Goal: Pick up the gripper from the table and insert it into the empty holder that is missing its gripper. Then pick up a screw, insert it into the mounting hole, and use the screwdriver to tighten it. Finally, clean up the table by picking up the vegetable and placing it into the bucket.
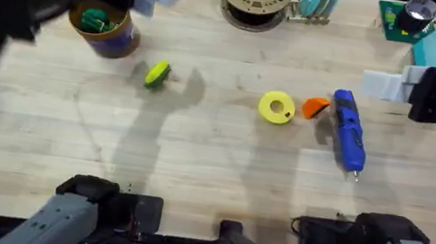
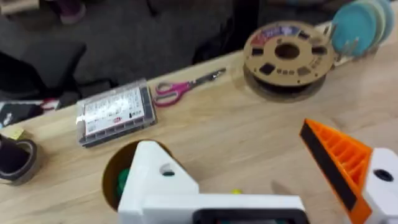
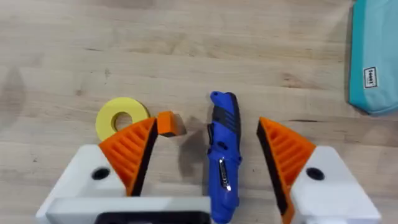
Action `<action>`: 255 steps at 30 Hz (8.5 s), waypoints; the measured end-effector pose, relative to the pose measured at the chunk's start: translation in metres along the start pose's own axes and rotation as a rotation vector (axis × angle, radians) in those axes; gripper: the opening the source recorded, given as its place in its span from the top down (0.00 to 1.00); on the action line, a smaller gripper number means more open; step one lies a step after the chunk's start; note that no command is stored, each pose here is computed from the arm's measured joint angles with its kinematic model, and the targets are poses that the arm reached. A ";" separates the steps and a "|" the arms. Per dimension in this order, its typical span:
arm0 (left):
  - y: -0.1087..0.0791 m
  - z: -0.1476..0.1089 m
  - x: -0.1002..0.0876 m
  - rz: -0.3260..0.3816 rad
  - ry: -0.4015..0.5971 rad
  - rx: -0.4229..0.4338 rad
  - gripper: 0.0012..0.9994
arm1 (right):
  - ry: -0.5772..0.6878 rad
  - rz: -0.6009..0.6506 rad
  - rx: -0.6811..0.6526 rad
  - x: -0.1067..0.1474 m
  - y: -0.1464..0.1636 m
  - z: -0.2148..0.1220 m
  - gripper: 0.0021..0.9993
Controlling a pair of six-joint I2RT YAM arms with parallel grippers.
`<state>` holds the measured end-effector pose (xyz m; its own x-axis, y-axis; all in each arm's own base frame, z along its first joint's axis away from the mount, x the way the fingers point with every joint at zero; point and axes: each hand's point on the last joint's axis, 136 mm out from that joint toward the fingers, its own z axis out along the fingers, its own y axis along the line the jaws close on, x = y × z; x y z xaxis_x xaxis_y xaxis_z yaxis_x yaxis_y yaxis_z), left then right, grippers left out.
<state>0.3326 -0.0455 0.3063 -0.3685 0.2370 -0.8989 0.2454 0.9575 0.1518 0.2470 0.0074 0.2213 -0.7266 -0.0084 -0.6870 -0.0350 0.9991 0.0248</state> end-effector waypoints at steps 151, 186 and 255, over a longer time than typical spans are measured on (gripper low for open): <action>-0.172 -0.087 0.174 0.032 -0.401 0.898 0.01 | 0.317 -0.086 -0.070 0.008 0.029 -0.006 0.00; -0.172 -0.087 0.174 0.032 -0.401 0.898 0.01 | 0.652 -0.153 -0.093 0.062 0.063 0.103 0.00; -0.172 -0.087 0.174 0.032 -0.401 0.898 0.01 | 0.042 -0.046 -0.705 -0.068 0.156 0.022 0.98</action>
<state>0.1480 -0.1548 0.1597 -0.0595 0.0283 -0.9978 0.9013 0.4313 -0.0415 0.3059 0.1644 0.2554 -0.7393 -0.0661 -0.6701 -0.4920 0.7325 0.4706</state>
